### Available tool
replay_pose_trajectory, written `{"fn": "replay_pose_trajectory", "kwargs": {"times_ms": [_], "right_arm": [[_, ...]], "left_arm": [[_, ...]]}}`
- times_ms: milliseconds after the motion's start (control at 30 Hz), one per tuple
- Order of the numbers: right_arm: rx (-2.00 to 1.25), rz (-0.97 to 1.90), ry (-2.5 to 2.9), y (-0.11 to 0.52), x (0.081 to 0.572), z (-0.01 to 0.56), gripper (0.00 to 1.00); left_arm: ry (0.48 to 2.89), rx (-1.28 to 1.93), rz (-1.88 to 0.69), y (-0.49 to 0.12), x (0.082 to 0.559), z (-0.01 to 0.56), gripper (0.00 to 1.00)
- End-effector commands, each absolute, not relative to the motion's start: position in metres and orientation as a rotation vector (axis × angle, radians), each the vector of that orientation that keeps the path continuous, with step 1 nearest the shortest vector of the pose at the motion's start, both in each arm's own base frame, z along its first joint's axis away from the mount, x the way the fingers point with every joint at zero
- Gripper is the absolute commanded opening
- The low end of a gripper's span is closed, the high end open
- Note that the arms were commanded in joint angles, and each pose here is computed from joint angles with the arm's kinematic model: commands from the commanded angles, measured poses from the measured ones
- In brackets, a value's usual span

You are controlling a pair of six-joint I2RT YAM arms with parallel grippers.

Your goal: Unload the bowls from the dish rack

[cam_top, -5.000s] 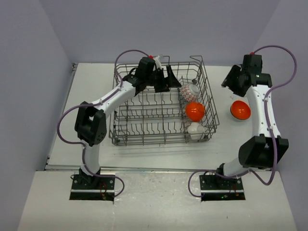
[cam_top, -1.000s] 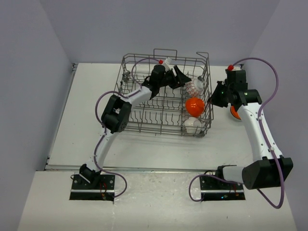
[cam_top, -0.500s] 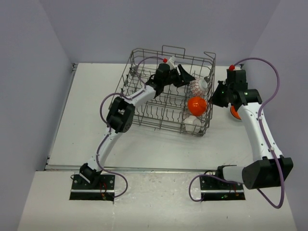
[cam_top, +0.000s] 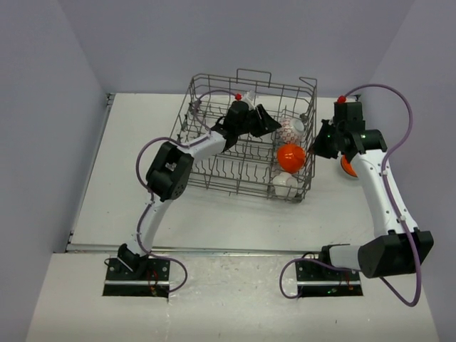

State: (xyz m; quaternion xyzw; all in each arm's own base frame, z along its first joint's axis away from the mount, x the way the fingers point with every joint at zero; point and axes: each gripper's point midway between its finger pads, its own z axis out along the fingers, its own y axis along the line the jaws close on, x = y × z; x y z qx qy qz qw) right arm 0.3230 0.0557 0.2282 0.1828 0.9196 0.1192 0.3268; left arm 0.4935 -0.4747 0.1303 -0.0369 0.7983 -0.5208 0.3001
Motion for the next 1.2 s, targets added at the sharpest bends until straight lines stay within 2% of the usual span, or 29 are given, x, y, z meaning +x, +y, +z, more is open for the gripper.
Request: {"fn": "replay_pose_trajectory", "kwargs": {"times_ms": [0,233,367,500,533,700,833,933,1067,1167], "right_arm": [[0.533,0.218,2.371,0.04,0.334,0.236,0.0],[0.525,0.18,2.363,0.032,0.339,0.24,0.0],[0.522,0.15,2.355,0.025,0.342,0.243,0.0],[0.526,0.15,2.357,0.02,0.344,0.243,0.0],[0.528,0.149,2.361,0.019,0.344,0.241,0.0],[0.512,0.181,2.387,0.024,0.346,0.231,0.0],[0.5,0.17,2.397,0.023,0.346,0.228,0.0],[0.487,0.173,2.407,0.024,0.347,0.226,0.0],[0.483,0.189,2.406,0.026,0.348,0.225,0.0],[0.483,0.193,2.404,0.027,0.349,0.227,0.0]], "left_arm": [[2.493,-0.183,-1.166,-0.436,0.433,0.037,0.47],[2.525,-0.224,-1.07,-0.406,0.424,0.033,0.45],[2.44,-0.229,-1.09,-0.402,0.423,0.053,0.45],[2.409,-0.174,-1.113,-0.405,0.423,0.077,0.54],[2.4,-0.16,-1.11,-0.405,0.424,0.082,0.59],[2.353,-0.165,-1.08,-0.399,0.427,0.099,0.62],[2.216,-0.107,-1.096,-0.4,0.432,0.14,0.63],[2.069,0.018,-1.061,-0.4,0.435,0.192,0.64],[1.945,0.123,-1.041,-0.405,0.441,0.245,0.69],[1.956,0.153,-0.998,-0.403,0.445,0.252,0.7]]}}
